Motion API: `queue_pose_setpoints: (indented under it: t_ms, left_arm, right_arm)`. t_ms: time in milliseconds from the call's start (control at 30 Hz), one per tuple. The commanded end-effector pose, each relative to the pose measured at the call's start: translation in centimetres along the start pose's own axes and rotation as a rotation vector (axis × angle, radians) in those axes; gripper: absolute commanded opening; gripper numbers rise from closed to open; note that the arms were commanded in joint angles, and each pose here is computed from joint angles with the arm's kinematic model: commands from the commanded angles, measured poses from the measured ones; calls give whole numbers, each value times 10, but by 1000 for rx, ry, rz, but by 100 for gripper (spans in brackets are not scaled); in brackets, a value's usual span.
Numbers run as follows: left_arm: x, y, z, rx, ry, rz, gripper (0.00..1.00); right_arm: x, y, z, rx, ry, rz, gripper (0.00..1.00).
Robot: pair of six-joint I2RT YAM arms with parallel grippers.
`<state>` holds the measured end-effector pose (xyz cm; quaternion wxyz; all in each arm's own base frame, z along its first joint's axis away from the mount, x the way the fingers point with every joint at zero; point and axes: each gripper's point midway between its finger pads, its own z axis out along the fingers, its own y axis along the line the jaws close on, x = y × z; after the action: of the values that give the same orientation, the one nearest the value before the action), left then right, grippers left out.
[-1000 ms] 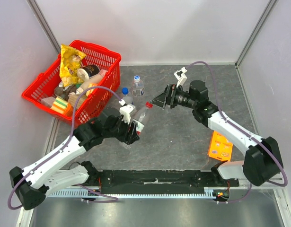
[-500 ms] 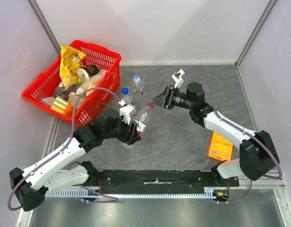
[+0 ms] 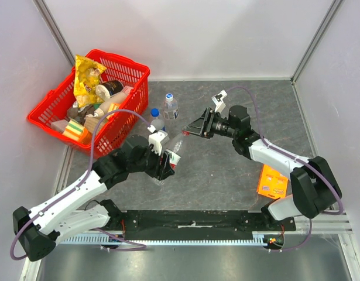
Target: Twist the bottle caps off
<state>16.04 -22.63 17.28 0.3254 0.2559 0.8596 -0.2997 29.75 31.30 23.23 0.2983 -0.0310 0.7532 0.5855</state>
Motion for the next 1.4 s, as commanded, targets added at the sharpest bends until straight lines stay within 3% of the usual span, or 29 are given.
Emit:
queue_pose_setpoints:
  t_ms: [0, 200, 300, 400, 800, 933, 1233, 1367]
  left_arm:
    - [-8, -9, 3, 47, -34, -22, 56]
    - [-4, -7, 6, 40, -24, -23, 55]
    - [-3, -6, 7, 39, -21, -22, 55]
    - [-2, -5, 8, 31, -18, -23, 55]
    - [-3, -2, 10, 14, -15, -29, 55]
    - [-3, -2, 10, 14, -15, -31, 54]
    - [-3, -2, 12, 14, -10, -35, 54]
    - [-4, -2, 12, 14, -13, -33, 54]
  right_arm:
    - [-3, 13, 3, -66, -17, 31, 59]
    - [-3, 13, 5, -75, -13, 48, 56]
    - [-4, 15, 5, -78, -13, 47, 44]
    - [-4, 15, 6, -76, -1, 46, 42]
    - [-2, 14, 5, -67, 6, 37, 61]
    - [1, 7, 7, -45, 20, 47, 59]
    - [1, 0, 7, -9, 23, 45, 35]
    - [1, -1, 7, 1, 22, 39, 13]
